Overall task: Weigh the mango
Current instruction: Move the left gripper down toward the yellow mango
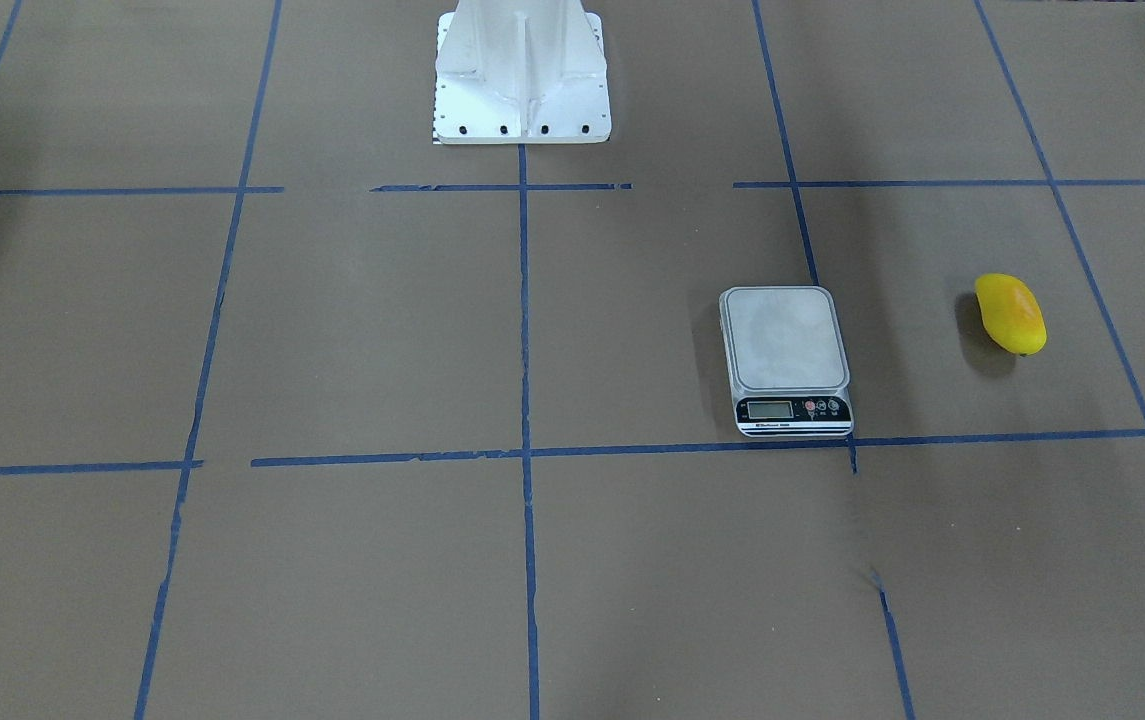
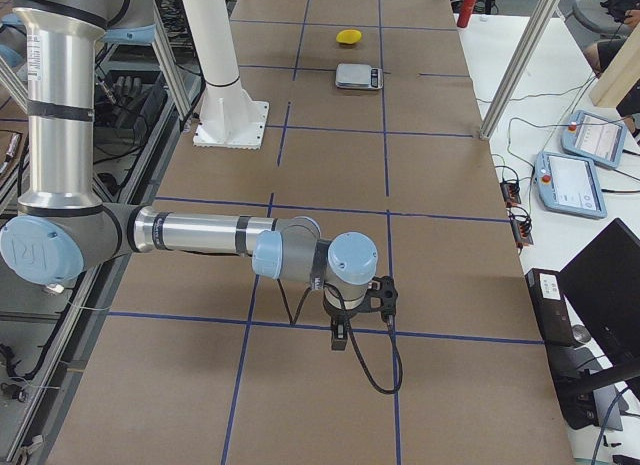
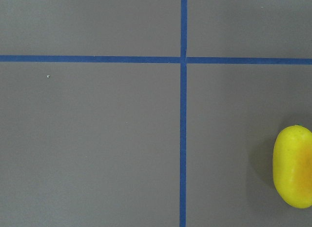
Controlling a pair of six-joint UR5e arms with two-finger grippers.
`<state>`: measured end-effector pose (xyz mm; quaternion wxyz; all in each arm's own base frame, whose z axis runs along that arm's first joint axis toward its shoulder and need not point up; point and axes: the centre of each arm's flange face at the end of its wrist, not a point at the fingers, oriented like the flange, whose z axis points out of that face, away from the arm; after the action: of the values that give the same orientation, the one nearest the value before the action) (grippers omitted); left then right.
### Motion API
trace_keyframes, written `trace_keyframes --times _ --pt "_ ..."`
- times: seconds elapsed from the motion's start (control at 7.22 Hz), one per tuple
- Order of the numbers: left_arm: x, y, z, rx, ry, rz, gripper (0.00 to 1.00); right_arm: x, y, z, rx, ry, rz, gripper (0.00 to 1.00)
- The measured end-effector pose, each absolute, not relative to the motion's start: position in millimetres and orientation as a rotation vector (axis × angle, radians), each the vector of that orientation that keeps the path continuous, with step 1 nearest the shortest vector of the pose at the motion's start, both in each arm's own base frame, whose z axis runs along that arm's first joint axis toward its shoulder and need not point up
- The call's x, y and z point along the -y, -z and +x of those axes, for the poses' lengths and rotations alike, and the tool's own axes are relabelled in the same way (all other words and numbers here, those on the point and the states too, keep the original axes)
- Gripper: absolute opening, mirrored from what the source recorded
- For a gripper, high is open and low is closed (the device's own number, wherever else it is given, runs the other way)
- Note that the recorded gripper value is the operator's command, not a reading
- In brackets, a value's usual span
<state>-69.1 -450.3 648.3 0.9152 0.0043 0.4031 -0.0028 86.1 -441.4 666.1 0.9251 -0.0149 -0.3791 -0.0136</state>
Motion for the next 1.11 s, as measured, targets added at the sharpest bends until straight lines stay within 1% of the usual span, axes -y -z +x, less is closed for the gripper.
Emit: trace_keyframes --times 0.42,0.69,0.83,1.11 --pt "457 -643 -70 -0.818 -0.007 0.027 1.00 441 -666 86 0.778 0.028 -0.031 1.00" --pt "476 -613 -70 -0.776 -0.014 0.084 1.00 441 -666 86 0.778 0.028 -0.031 1.00" --pt "482 -593 -55 -0.758 0.001 0.108 1.00 441 -666 86 0.778 0.028 -0.031 1.00" --pt "486 -570 9 -0.782 0.041 0.145 1.00 441 -666 86 0.778 0.027 -0.032 1.00"
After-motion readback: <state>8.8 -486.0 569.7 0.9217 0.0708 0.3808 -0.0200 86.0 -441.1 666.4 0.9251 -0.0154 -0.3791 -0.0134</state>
